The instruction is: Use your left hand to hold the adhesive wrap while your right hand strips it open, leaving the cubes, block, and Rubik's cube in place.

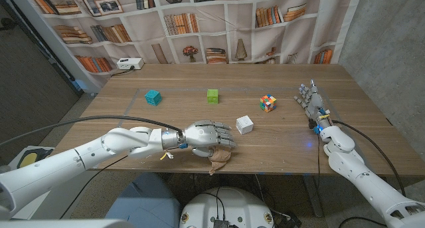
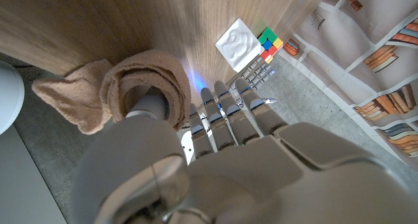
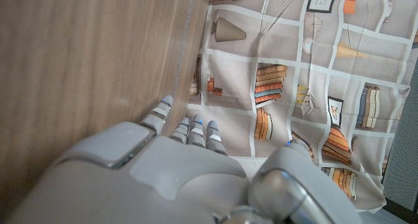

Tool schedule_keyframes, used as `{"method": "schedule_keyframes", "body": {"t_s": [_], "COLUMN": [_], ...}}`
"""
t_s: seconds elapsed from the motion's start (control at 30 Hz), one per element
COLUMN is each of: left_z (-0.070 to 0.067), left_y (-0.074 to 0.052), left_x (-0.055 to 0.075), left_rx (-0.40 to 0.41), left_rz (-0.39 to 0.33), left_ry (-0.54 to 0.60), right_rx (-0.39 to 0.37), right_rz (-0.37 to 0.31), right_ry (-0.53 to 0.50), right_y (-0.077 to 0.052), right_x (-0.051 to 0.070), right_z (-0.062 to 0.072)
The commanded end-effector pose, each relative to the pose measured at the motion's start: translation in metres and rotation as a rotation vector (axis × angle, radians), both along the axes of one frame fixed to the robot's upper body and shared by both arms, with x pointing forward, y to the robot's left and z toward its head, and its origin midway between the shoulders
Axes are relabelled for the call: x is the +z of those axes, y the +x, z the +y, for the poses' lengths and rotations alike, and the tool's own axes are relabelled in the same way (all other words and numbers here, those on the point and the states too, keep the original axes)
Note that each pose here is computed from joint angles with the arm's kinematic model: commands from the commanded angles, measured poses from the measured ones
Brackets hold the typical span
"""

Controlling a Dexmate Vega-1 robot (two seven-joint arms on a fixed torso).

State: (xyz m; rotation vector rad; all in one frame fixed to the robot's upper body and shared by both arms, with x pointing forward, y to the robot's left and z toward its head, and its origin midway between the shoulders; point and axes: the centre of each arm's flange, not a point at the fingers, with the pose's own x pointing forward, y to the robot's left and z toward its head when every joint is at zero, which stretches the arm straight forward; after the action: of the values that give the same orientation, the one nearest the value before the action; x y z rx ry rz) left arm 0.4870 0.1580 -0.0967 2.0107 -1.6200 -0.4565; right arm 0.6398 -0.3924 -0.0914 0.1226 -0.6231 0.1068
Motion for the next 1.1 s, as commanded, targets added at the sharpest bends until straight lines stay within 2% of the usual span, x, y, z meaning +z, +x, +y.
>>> {"method": "schedule_keyframes", "body": {"t_s": [0.03,0.6,1.1], "left_z": [-0.002,0.001,-0.002], "left_y": [0.002,0.004,0.004], "left_x": [-0.002,-0.012,-0.020], "left_rx": [0.005,0.024,0.021], "left_rz": [0.006,0.039,0.053], "left_ry": [0.008,0.008,0.008], "right_rx": [-0.004,0.000,0.003], "right_rz": [-0.008,-0.005,-0.006], "right_ry": [0.008,0.000,-0.003], "right_y": [0.001,0.005,0.003], "right_x": [0.000,0.001,-0.001], "right_z": [-0.001,0.003,0.003]}}
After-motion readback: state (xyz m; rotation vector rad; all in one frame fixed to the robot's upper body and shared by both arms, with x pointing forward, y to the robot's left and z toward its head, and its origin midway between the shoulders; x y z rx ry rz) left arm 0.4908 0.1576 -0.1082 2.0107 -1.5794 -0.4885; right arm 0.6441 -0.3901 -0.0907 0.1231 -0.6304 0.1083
